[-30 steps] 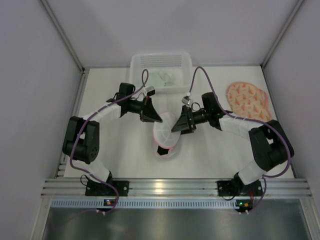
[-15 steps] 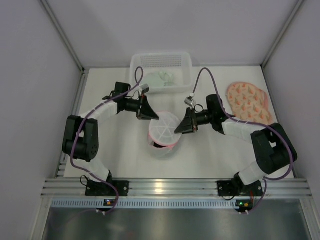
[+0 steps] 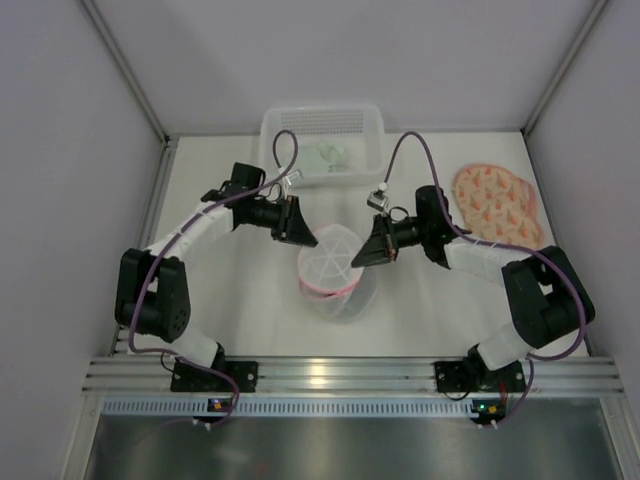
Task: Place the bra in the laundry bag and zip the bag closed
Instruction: Zip the zipper on the laundry bag.
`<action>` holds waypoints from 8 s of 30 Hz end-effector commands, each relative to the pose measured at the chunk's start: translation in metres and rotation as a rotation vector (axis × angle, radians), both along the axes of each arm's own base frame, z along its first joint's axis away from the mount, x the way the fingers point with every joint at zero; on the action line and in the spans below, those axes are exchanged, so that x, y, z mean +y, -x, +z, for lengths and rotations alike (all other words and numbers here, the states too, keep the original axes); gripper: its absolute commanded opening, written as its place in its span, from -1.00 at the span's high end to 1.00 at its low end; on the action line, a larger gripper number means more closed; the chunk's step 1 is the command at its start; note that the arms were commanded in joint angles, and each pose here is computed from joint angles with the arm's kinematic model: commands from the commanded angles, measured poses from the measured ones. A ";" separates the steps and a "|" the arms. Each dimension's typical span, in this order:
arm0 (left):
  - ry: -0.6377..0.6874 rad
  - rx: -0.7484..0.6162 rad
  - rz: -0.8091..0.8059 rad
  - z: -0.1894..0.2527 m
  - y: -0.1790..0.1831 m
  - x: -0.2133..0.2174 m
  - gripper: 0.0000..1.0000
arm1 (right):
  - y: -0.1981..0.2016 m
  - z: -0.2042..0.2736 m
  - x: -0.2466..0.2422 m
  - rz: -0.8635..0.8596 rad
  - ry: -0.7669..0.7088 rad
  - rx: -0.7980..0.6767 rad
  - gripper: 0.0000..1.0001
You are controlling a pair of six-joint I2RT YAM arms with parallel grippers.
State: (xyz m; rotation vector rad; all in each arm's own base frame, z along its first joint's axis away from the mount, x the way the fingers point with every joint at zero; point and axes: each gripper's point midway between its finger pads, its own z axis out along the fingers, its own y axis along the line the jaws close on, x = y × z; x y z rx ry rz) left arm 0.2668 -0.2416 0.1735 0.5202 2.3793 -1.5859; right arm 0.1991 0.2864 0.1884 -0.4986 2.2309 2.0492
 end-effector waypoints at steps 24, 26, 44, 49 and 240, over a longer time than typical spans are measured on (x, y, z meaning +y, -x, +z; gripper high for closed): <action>-0.334 -1.511 -0.997 0.047 0.118 -0.041 -0.11 | 0.012 -0.032 -0.009 0.082 0.111 -0.013 1.00; -0.306 -1.536 -1.114 0.041 0.139 -0.047 -0.02 | 0.008 -0.028 -0.008 0.069 0.089 -0.018 1.00; -0.249 -1.492 -1.497 -0.006 0.184 -0.068 0.10 | 0.025 -0.024 -0.003 0.141 0.063 -0.006 1.00; -0.234 -1.476 -1.573 -0.023 0.185 -0.074 0.10 | 0.030 -0.026 0.000 0.161 0.065 0.001 1.00; -0.390 -1.098 -0.818 -0.012 0.130 -0.131 1.00 | -0.004 -0.039 -0.078 0.038 0.499 0.038 -0.61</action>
